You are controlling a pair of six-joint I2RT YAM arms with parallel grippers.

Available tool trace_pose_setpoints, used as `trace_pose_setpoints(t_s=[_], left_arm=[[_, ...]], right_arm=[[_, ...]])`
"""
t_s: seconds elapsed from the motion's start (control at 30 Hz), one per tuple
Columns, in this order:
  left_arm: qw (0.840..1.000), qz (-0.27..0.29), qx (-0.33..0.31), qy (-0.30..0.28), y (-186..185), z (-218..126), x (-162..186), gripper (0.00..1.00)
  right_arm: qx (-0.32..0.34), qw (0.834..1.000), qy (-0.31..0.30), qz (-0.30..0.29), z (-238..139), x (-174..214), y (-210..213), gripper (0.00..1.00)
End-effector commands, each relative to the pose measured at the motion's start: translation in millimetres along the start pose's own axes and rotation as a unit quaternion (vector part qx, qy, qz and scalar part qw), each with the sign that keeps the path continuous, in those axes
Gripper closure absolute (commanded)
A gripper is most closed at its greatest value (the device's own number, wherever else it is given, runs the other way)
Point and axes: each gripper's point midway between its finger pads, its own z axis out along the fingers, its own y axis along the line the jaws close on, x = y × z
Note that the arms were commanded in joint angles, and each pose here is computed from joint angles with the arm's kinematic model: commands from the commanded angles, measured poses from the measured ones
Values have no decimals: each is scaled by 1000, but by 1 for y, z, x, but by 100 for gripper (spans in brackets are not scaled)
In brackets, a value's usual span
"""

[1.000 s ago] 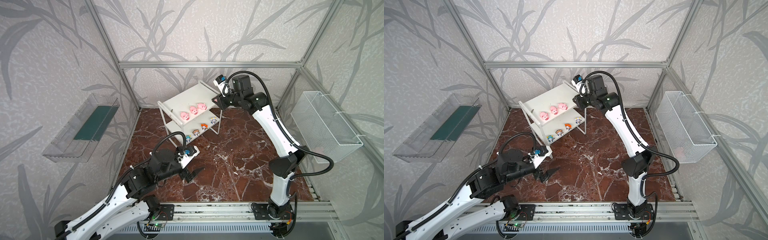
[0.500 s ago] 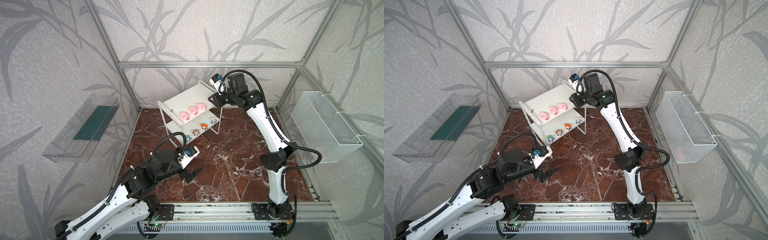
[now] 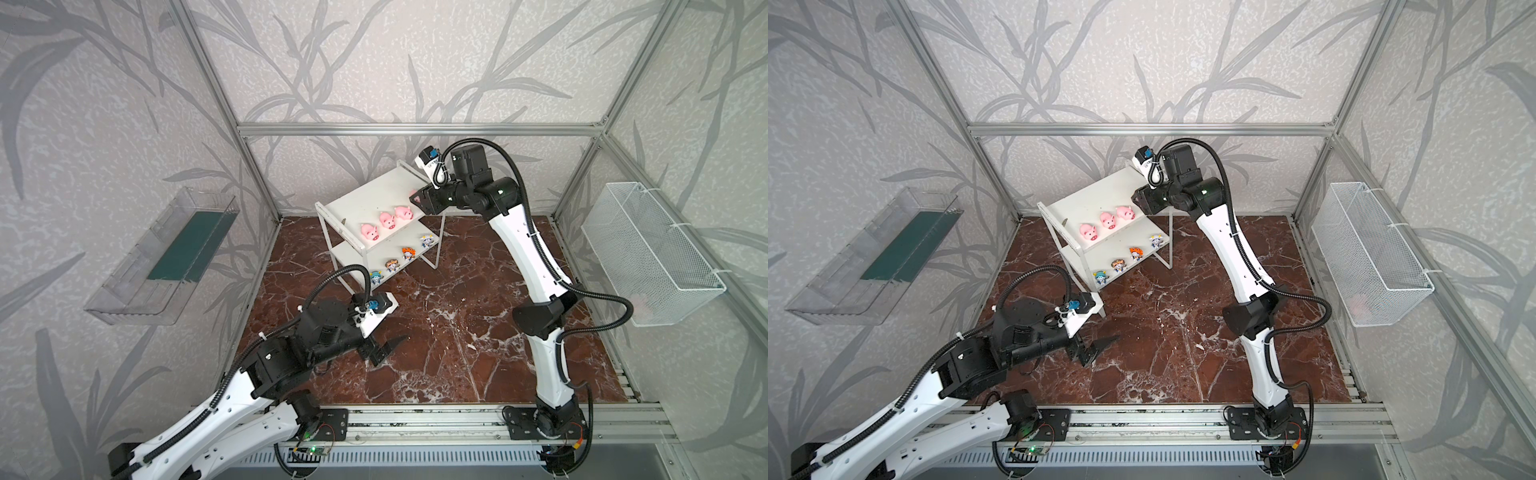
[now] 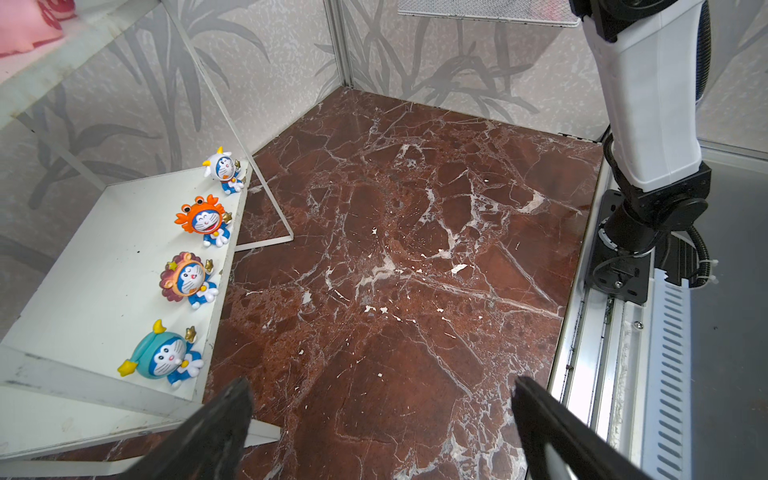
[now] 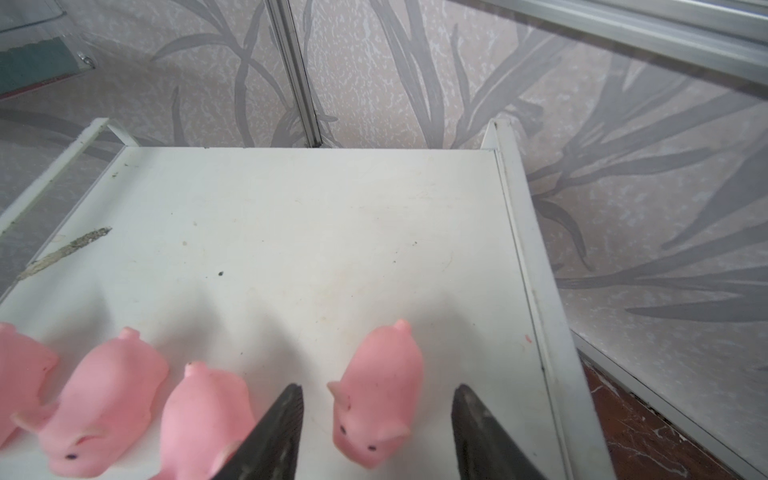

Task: Place and organize the plastic toys onto the shelf

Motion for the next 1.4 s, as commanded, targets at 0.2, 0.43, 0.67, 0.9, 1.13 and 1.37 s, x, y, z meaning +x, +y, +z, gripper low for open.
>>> trace_pose_setpoints(t_s=[0.2, 0.43, 0.67, 0.9, 1.13, 1.37], left_arm=[[986, -8, -160, -35, 54, -23, -9, 1], [947, -44, -314, -54, 101, -60, -6, 1], [898, -100, -428, -21, 132, -78, 15, 1], [820, -199, -536, 17, 172, -98, 61, 1], [756, -274, -594, 39, 221, -109, 111, 1], [698, -332, -631, 71, 263, -114, 165, 1]], right_arm=[[51, 998, -30, -22, -62, -25, 0, 33], [138, 990, -27, -9, -109, 27, -15, 18], [224, 971, -76, 35, -165, 116, -35, 1], [289, 951, 17, 112, -145, 226, -86, 1], [347, 922, 69, 157, -124, 320, -130, 1], [399, 899, 134, 117, -114, 378, -148, 1]])
